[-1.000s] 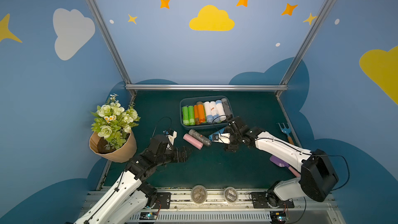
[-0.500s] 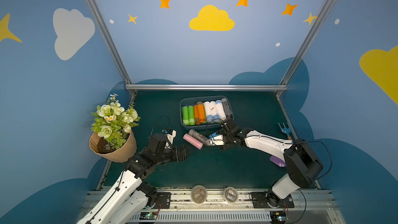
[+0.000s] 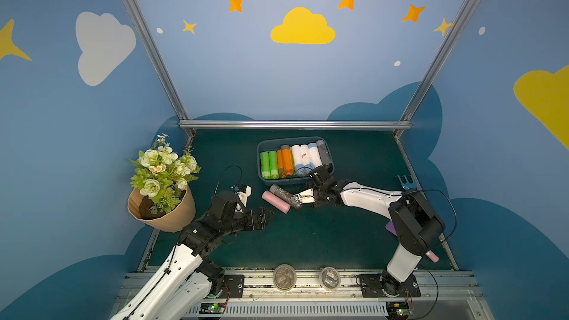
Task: Put the roll of trash bags into the storage box
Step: Pick up the roll of trash bags from the center of the board.
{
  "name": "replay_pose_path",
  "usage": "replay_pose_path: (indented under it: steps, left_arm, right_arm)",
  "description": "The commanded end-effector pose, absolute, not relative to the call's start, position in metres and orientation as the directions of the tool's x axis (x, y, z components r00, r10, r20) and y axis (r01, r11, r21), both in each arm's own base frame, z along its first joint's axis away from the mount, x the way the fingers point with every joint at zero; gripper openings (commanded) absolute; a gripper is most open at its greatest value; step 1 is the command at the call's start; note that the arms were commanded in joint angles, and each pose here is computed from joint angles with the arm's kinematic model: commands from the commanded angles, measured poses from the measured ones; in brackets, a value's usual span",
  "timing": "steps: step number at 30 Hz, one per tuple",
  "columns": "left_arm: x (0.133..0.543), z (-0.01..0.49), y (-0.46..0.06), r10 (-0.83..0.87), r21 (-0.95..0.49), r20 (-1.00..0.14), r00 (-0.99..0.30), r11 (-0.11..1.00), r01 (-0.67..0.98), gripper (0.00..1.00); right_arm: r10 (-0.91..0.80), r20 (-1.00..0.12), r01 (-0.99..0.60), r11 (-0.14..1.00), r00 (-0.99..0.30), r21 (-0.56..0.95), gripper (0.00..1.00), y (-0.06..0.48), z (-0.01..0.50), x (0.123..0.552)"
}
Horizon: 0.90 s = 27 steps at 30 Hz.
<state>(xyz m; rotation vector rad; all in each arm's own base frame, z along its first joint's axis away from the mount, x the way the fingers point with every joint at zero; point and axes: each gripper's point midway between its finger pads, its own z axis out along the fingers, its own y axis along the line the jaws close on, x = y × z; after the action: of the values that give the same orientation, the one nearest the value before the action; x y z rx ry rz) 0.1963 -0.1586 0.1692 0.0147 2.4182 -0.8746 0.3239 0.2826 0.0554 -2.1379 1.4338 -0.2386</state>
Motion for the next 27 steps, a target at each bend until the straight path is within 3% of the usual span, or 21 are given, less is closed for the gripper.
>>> replay_pose_path:
  steps: [1, 7, 15, 20, 27]
  left_arm:
    - [0.198, 0.169, -0.158, -0.185, -0.589, -0.52, -0.834, 0.784, 0.194, 1.0]
    - [0.199, 0.167, -0.158, -0.185, -0.587, -0.516, -0.837, 0.788, 0.188, 1.0]
    - [0.199, 0.167, -0.157, -0.188, -0.586, -0.517, -0.835, 0.789, 0.185, 1.0]
    - [0.2, 0.167, -0.157, -0.19, -0.587, -0.519, -0.833, 0.788, 0.186, 1.0]
    - [0.2, 0.166, -0.157, -0.19, -0.587, -0.514, -0.837, 0.789, 0.181, 1.0]
  right_arm:
    - [-0.902, -0.143, -0.802, -0.278, 0.406, -0.528, 0.62, 0.282, 0.053, 0.332]
    - [-0.908, -0.127, -0.831, -0.3, 0.399, -0.469, 0.62, 0.274, 0.039, 0.328]
    - [-0.928, -0.123, -0.878, -0.281, 0.351, -0.387, 0.54, 0.27, 0.025, 0.322]
    - [-0.928, -0.119, -0.912, -0.313, 0.353, -0.265, 0.48, 0.259, 0.02, 0.296]
    - [-0.948, -0.132, -0.951, -0.272, 0.291, -0.143, 0.37, 0.242, 0.03, 0.257]
